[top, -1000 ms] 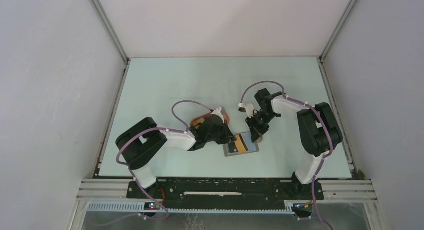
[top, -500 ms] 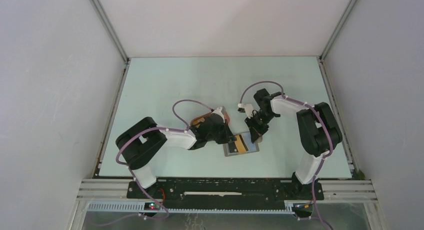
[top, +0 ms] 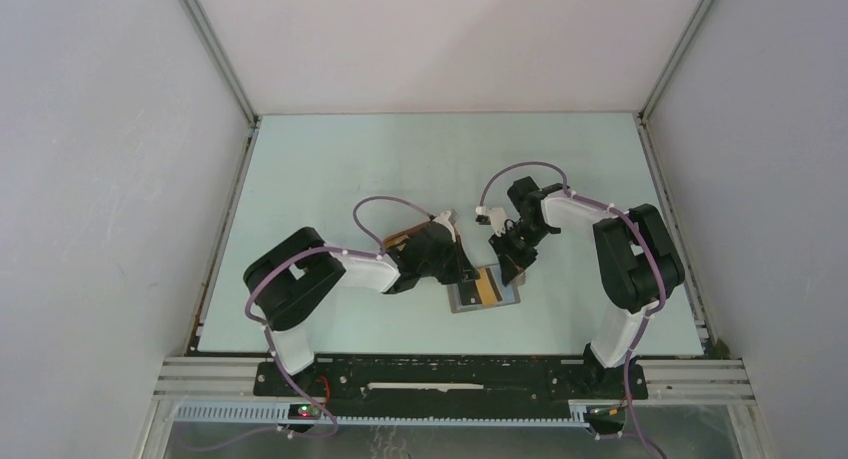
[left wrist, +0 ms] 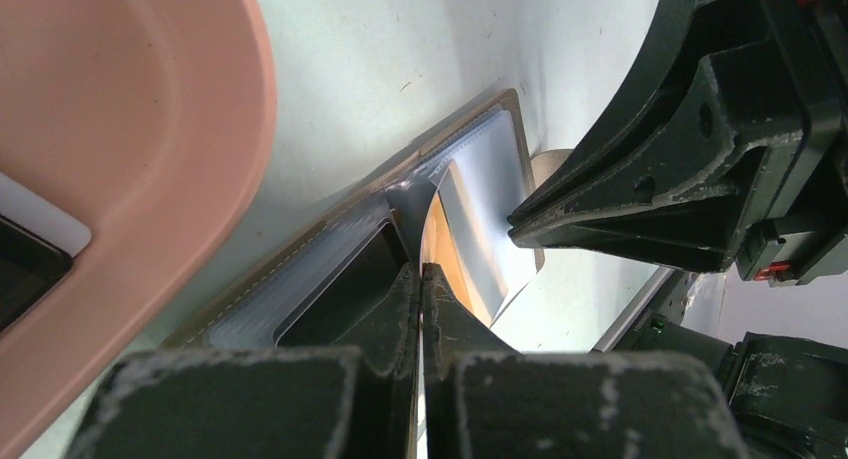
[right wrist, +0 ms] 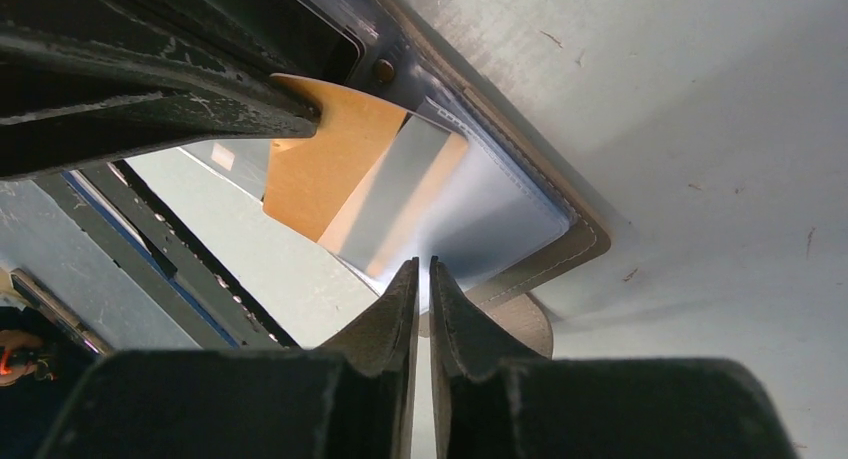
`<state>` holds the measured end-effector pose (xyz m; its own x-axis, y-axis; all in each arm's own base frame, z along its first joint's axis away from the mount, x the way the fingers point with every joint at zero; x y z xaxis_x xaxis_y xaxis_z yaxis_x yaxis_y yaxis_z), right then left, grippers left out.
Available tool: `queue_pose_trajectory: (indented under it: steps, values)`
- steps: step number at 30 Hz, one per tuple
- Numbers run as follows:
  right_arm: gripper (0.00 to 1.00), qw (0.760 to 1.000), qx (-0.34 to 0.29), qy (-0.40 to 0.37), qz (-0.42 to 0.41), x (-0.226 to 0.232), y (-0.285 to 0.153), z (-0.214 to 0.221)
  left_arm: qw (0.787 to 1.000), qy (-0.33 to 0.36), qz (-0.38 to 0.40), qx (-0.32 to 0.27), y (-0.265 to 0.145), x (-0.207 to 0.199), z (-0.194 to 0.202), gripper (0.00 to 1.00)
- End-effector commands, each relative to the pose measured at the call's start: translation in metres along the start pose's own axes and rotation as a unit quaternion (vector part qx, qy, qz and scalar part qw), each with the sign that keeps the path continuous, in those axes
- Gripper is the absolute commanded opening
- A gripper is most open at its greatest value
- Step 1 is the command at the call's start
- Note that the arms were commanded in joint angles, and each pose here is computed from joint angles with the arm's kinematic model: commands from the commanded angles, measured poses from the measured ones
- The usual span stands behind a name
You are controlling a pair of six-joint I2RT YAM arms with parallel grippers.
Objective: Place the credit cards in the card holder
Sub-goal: Insert the credit card into the card holder.
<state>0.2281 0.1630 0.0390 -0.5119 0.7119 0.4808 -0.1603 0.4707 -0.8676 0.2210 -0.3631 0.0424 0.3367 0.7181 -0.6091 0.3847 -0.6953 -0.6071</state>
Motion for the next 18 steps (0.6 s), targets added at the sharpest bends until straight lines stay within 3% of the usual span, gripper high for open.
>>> queue_pose_trajectory:
  steps: [1,11,18]
  values:
    - [0.17,0.999,-0.033,-0.025,-0.015,0.012,-0.014,-0.015,0.999,0.0,-0.033,0.041,0.007,0.022,0.021,0.01]
    - [0.2,0.977,-0.12,-0.148,-0.095,0.061,-0.052,-0.02,0.999,-0.01,-0.014,0.041,0.013,0.022,0.021,0.07]
    - [0.2,0.919,-0.18,-0.344,-0.068,0.094,-0.053,-0.009,0.999,-0.01,0.003,0.04,0.013,0.018,0.018,0.15]
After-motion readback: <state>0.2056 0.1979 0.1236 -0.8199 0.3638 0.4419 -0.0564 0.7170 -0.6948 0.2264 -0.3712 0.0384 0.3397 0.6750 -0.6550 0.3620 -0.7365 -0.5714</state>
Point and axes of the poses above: each gripper's point midway between its finger pads, its own y axis out along the fingers, its own x axis along the line the jaws close on, z = x × y, the point moved 2 cm from there along -y, back along the fingers, and after that the axes turned 10 degrees about y, right-handed, at the moved point
